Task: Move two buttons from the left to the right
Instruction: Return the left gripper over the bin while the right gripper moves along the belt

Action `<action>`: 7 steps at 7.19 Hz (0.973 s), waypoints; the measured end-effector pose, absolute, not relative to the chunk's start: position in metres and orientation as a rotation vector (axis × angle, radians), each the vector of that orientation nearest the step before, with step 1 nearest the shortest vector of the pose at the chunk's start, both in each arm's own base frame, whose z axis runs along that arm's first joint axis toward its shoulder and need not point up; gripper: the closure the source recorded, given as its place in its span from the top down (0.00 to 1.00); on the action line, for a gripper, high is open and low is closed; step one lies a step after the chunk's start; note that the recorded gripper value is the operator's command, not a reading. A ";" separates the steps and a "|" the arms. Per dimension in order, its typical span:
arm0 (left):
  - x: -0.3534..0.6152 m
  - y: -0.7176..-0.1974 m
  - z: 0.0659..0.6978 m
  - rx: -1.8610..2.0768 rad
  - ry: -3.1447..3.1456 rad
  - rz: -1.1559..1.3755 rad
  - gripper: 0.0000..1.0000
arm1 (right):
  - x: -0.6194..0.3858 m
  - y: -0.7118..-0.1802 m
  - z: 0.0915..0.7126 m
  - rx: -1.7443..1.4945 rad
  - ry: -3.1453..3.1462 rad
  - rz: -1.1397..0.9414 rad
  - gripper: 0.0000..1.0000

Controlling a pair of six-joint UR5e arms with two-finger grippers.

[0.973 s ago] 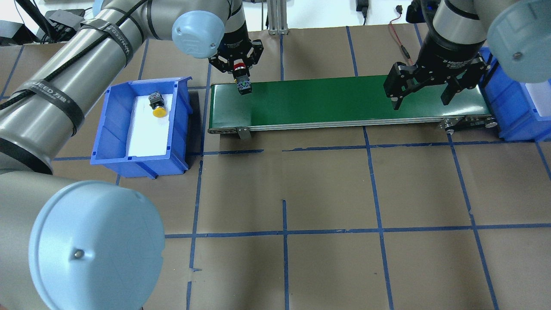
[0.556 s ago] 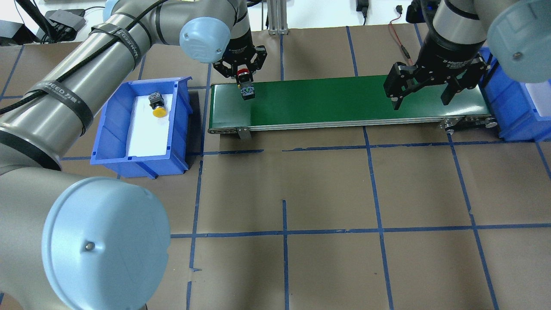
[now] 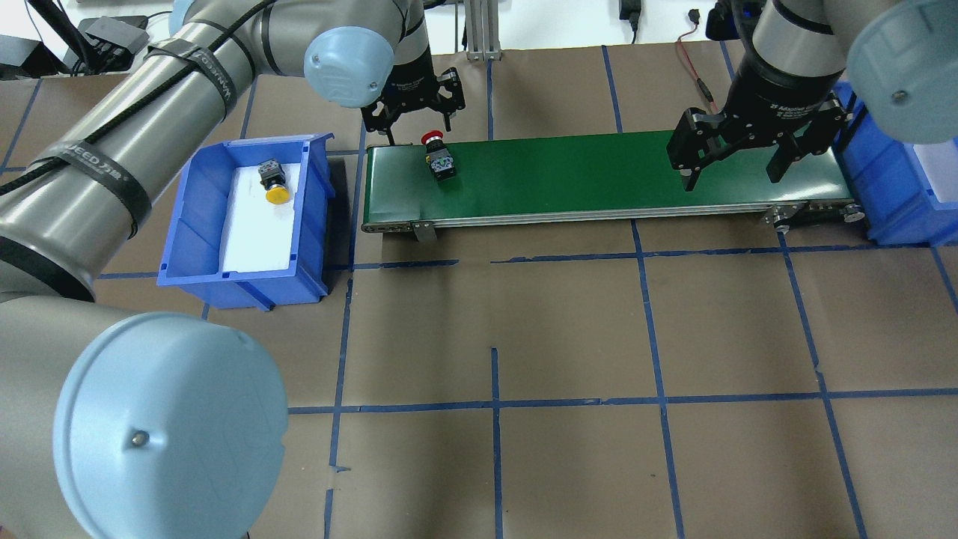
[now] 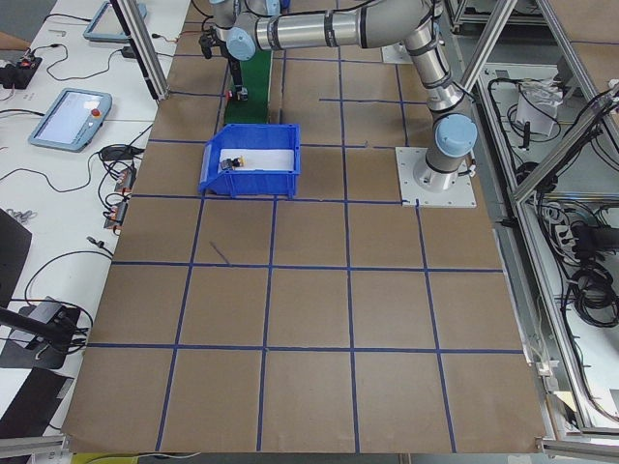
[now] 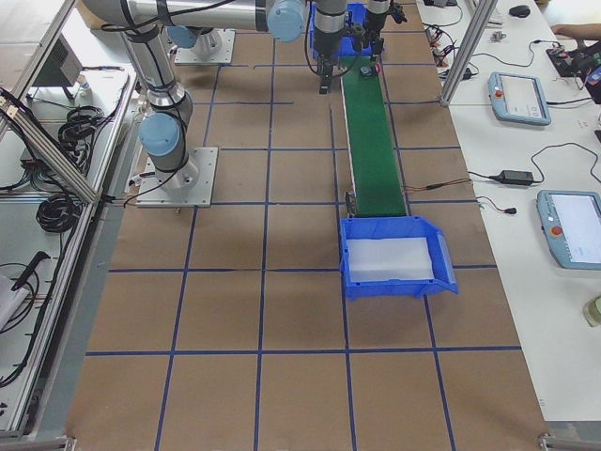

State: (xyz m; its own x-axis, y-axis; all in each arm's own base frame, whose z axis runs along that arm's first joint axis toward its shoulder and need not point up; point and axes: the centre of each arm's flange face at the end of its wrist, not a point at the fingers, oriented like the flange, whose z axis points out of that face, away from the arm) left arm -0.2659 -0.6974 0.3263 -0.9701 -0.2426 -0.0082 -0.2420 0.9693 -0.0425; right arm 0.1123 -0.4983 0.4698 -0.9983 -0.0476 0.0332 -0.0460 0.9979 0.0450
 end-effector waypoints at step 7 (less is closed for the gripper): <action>-0.007 -0.713 0.359 -0.063 3.085 -0.075 0.78 | 0.114 -0.501 0.467 0.063 -3.138 -0.062 1.00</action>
State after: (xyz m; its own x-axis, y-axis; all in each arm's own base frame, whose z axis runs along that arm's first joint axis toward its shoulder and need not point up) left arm -0.0072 -0.7132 0.3592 -0.9976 -0.0422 -0.0543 -0.0396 0.9980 -0.0497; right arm 0.1138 -0.5013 0.4666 -0.9992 -0.0404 0.0013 -0.0403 0.9984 0.0398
